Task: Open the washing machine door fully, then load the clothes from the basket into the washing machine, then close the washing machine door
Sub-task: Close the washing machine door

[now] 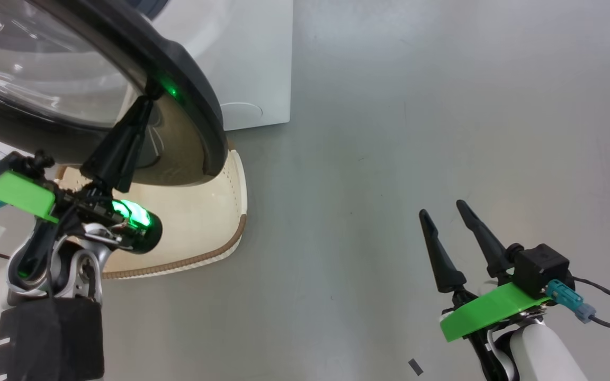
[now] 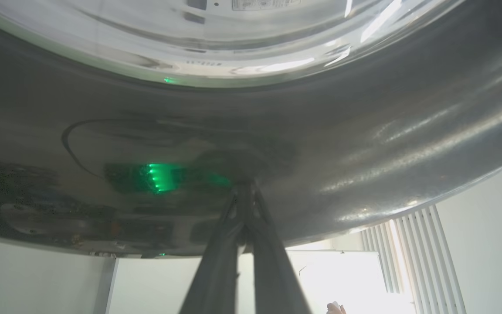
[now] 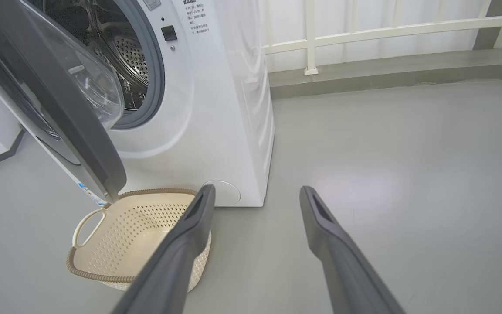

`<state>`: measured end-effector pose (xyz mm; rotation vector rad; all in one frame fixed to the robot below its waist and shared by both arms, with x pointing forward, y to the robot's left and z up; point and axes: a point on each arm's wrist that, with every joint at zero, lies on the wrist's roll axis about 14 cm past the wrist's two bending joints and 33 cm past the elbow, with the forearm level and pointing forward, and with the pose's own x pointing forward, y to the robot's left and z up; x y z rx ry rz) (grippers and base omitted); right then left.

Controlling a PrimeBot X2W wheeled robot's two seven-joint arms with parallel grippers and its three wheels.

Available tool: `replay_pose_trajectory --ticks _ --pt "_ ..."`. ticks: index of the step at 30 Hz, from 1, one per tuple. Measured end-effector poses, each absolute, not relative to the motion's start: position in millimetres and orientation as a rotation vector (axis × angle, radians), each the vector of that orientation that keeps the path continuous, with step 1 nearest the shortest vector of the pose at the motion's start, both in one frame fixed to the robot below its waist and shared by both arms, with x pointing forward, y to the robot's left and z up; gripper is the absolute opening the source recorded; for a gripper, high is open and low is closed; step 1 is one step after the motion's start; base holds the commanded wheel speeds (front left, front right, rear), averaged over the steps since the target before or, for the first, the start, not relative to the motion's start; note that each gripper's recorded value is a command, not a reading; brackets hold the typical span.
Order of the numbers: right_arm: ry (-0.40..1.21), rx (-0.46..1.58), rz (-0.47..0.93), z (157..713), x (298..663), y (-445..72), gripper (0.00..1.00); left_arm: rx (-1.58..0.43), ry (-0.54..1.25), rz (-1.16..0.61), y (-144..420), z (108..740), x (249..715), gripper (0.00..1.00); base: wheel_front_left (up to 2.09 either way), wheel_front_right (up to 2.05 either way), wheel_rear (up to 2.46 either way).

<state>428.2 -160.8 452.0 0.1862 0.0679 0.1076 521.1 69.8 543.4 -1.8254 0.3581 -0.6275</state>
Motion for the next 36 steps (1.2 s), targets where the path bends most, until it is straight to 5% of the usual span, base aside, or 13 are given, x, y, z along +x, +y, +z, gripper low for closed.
replay_pose_trajectory --ticks 16,31,36 --pt "-0.059 0.188 0.083 496 415 -170 1.0 -1.601 0.297 -0.624 91 562 460 0.0 0.0 0.0 0.0" --pt "-0.138 0.196 0.168 527 397 -142 1.0 -0.941 -0.171 -0.209 165 571 397 0.0 0.0 0.0 0.0" --pt "-0.155 0.2 0.203 535 396 -130 1.0 -0.673 -0.189 -0.15 186 557 379 0.0 0.0 0.0 0.0"
